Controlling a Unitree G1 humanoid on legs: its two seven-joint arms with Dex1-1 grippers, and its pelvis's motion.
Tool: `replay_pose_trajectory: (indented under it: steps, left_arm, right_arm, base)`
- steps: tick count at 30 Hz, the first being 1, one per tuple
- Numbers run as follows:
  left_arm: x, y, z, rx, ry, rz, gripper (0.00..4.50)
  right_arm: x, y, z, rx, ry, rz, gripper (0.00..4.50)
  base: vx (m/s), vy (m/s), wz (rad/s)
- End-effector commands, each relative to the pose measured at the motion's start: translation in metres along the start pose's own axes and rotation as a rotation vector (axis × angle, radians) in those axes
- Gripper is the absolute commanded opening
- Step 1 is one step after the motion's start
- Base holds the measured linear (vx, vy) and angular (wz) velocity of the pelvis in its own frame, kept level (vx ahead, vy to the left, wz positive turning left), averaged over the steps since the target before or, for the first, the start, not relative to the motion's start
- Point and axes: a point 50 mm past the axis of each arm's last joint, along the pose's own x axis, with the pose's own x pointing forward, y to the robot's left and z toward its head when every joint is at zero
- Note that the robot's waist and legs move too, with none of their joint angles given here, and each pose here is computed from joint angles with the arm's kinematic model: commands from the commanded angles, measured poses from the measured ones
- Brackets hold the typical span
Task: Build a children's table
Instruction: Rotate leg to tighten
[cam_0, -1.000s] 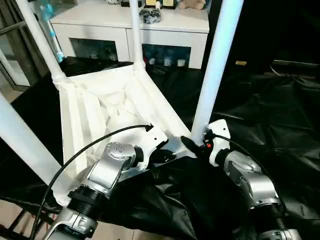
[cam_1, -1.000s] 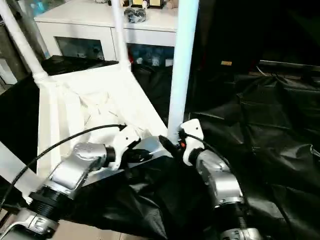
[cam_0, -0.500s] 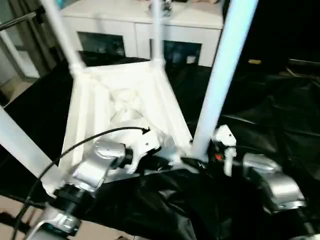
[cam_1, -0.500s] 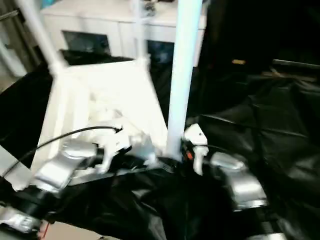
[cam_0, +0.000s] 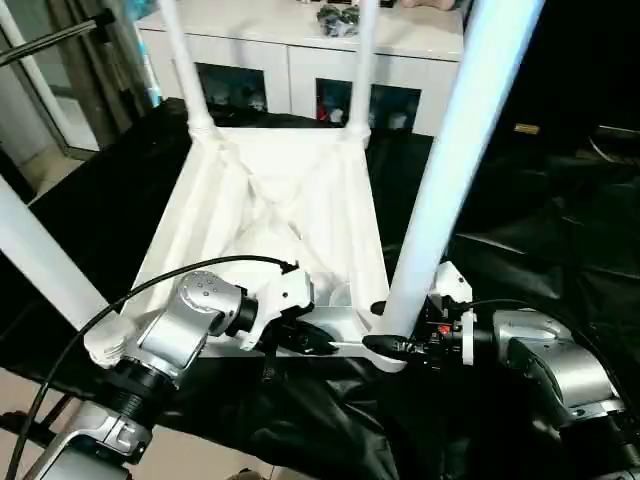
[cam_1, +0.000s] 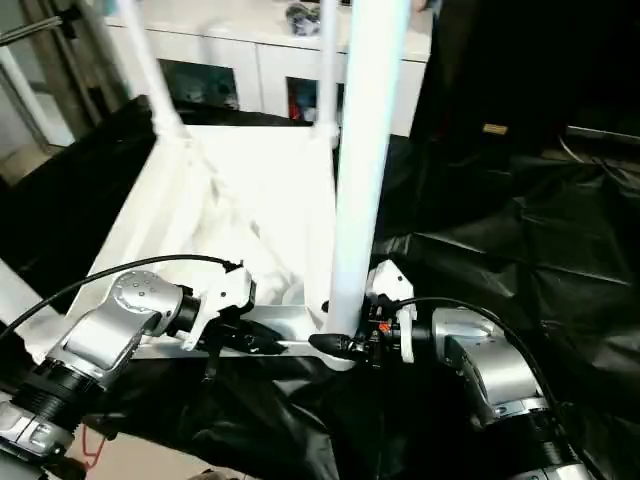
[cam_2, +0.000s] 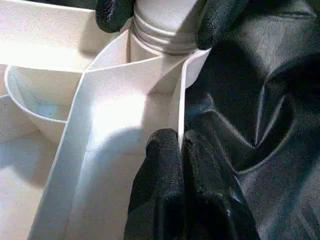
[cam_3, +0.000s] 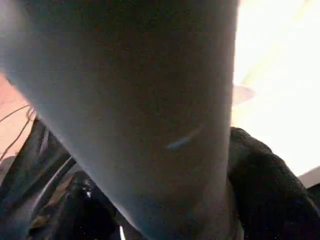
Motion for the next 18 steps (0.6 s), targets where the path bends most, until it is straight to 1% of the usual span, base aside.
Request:
replay_pose_trajectory:
  steps: [1,4,5,6,7,10,11,12,15,18]
  left_arm:
    - [0.003,0.006,0.010,0.017,-0.044,0.067,0.00]
    - [0.008,0.010,0.010,-0.019,-0.054,0.169,0.00]
    - [0.008,0.011,0.011,-0.022,-0.055,0.176,0.00]
    - [0.015,0.012,0.012,-0.054,-0.064,0.243,0.00]
    - [0.017,0.012,0.013,-0.063,-0.069,0.260,0.00]
    - [0.031,0.013,0.019,-0.110,-0.101,0.341,0.00]
    - [0.032,0.013,0.020,-0.112,-0.103,0.345,0.00]
    - [0.039,0.013,0.023,-0.128,-0.112,0.370,0.00]
    - [0.048,0.013,0.026,-0.142,-0.118,0.406,0.00]
    - [0.060,0.007,0.033,-0.146,-0.131,0.410,0.00]
  right_arm:
    - [0.013,0.013,0.005,0.002,-0.036,0.084,2.67]
    - [0.018,0.013,-0.002,0.020,-0.037,0.014,2.63]
    - [0.019,0.013,-0.002,0.021,-0.037,0.006,2.63]
    - [0.027,0.006,-0.008,0.039,-0.036,-0.111,2.62]
    - [0.030,0.004,-0.010,0.044,-0.035,-0.152,2.62]
    - [0.045,-0.010,-0.015,0.083,-0.035,-0.376,2.57]
    - [0.045,-0.010,-0.015,0.086,-0.036,-0.386,2.57]
    - [0.053,-0.012,-0.015,0.109,-0.051,-0.448,2.56]
    - [0.062,-0.012,-0.016,0.140,-0.055,-0.515,2.55]
    - [0.076,-0.011,-0.017,0.137,-0.034,-0.604,2.55]
  base:
    - [0.000,0.000,0.00]
    - [0.000,0.000,0.00]
    - [0.000,0.000,0.00]
    - [0.000,0.000,0.00]
    - [0.000,0.000,0.00]
    - [0.000,0.000,0.00]
    - [0.000,0.000,0.00]
    - [0.000,0.000,0.00]
    - [0.000,0.000,0.00]
    - [0.000,0.000,0.00]
